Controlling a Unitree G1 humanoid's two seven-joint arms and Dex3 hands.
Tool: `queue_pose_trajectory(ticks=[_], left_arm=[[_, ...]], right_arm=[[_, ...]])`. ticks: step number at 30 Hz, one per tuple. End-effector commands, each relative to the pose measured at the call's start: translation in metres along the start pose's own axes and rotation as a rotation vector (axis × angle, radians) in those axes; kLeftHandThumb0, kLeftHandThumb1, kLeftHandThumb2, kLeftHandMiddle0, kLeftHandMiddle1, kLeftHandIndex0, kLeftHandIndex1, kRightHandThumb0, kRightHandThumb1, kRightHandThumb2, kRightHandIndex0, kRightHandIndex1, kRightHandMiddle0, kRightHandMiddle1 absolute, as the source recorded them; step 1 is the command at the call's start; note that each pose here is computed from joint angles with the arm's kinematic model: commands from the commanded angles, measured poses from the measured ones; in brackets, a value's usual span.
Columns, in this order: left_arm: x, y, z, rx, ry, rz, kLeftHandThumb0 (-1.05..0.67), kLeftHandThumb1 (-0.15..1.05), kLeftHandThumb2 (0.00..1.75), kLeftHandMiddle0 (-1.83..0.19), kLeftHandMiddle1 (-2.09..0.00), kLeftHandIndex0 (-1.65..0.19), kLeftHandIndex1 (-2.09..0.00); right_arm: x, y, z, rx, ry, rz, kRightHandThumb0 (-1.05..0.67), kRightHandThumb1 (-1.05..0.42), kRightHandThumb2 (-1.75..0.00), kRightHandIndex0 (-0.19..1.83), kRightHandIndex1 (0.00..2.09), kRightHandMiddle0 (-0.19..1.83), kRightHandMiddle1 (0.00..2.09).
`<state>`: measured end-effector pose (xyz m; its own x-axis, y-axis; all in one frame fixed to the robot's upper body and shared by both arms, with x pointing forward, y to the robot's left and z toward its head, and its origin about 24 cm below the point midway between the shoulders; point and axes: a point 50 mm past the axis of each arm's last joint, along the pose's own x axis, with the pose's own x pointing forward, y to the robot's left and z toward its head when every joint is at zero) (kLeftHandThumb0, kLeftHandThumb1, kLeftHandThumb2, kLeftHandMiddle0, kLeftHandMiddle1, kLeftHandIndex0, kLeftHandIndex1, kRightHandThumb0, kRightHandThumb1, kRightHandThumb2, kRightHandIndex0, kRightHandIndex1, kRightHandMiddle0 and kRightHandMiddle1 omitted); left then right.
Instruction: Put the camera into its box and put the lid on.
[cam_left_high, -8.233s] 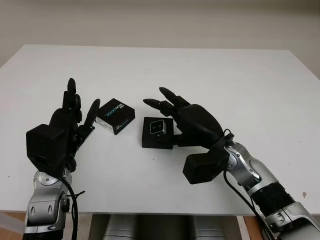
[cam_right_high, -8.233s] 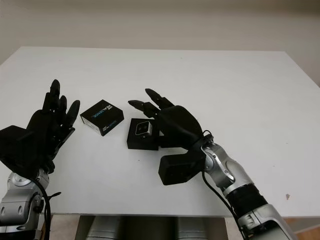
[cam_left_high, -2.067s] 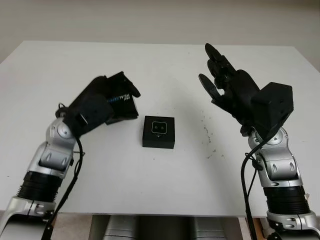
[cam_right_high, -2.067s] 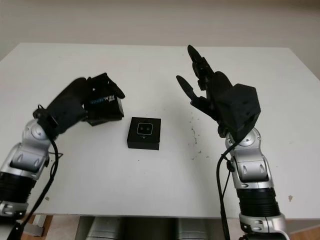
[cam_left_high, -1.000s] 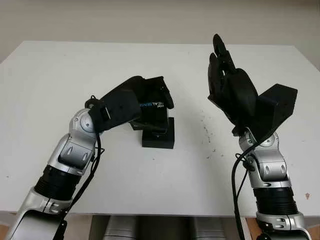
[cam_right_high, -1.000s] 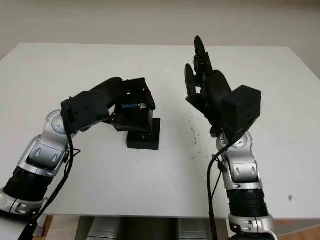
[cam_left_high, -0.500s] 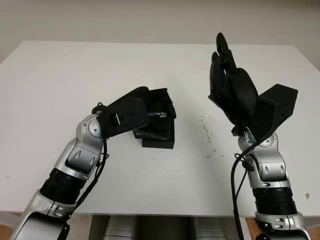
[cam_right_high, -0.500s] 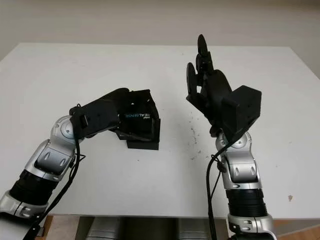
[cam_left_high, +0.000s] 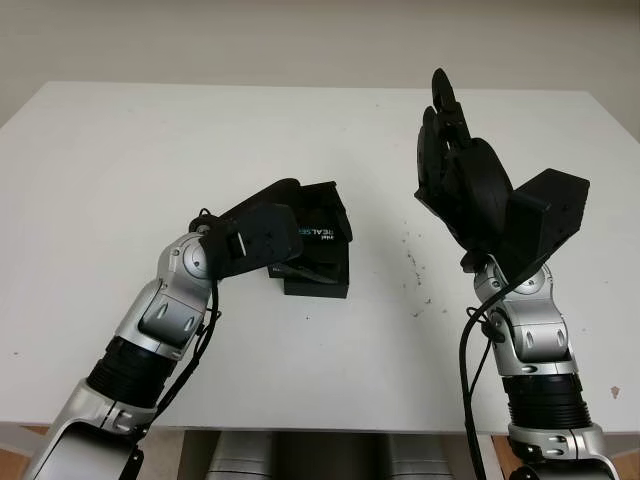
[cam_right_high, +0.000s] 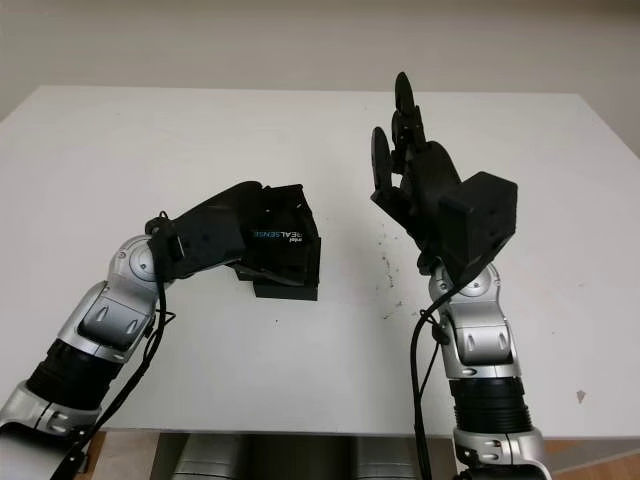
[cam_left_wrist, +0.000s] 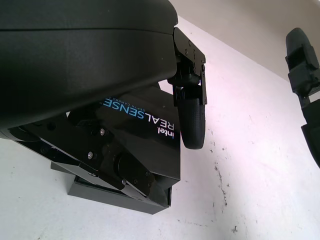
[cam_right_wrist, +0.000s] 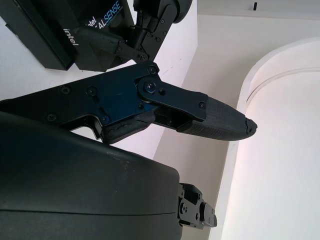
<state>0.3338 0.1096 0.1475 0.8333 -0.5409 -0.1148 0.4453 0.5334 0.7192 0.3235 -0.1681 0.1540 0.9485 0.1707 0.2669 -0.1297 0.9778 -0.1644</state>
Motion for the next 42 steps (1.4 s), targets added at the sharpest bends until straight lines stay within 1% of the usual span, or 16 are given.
queue_pose_trajectory(ticks=[1,7,10,18,20,26,31,36,42], left_arm=[[0.004,0.003,0.004,0.005,-0.009,0.007,-0.02,0.94,0.05,-0.38,-1.52,-0.28,-1.59],[0.007,0.000,0.002,-0.023,0.003,-0.002,-0.02,0.94,0.05,-0.38,-1.51,-0.28,-1.59],[0.011,-0.001,0.003,-0.040,0.025,-0.017,-0.03,0.94,0.05,-0.37,-1.52,-0.28,-1.61],[0.015,-0.002,0.003,-0.092,0.046,-0.038,-0.05,0.92,0.04,-0.38,-1.55,-0.29,-1.63],[0.015,-0.001,0.003,-0.114,0.060,-0.044,-0.05,0.92,0.05,-0.37,-1.55,-0.28,-1.64],[0.015,0.000,0.004,-0.157,0.085,-0.068,-0.07,0.93,0.05,-0.36,-1.55,-0.28,-1.65],[0.014,-0.002,0.005,-0.192,0.081,-0.102,-0.07,0.92,0.05,-0.33,-1.60,-0.28,-1.71],[0.012,-0.005,0.008,-0.200,0.085,-0.123,-0.08,0.92,0.05,-0.34,-1.58,-0.27,-1.69],[0.012,-0.010,0.010,-0.221,0.088,-0.174,-0.08,0.93,0.06,-0.34,-1.62,-0.27,-1.67]], right_arm=[[0.003,0.000,0.008,-0.006,-0.034,0.004,-0.81,-1.05,-0.74,-0.19,0.00,-0.19,0.00],[0.003,0.001,0.009,-0.013,-0.030,0.002,-0.81,-1.05,-0.70,-0.19,0.00,-0.19,0.00],[0.003,0.001,0.009,-0.010,-0.024,0.006,-0.82,-1.05,-0.67,-0.19,0.00,-0.19,0.00],[0.003,0.002,0.011,-0.041,-0.024,0.005,-0.80,-1.05,-0.67,-0.19,0.00,-0.19,0.00],[0.003,0.002,0.011,-0.044,-0.027,0.006,-0.82,-1.05,-0.67,-0.19,0.00,-0.19,0.00],[0.004,0.003,0.010,-0.032,-0.015,0.010,-0.79,-1.05,-0.68,-0.19,0.00,-0.19,0.00],[0.003,0.004,0.010,-0.040,-0.005,0.017,-0.77,-1.05,-0.67,-0.19,0.00,-0.19,0.00],[0.002,0.003,0.010,-0.046,-0.008,0.018,-0.79,-1.05,-0.68,-0.19,0.00,-0.19,0.00],[0.002,0.003,0.009,-0.040,-0.006,0.028,-0.79,-1.05,-0.68,-0.19,0.00,-0.19,0.00]])
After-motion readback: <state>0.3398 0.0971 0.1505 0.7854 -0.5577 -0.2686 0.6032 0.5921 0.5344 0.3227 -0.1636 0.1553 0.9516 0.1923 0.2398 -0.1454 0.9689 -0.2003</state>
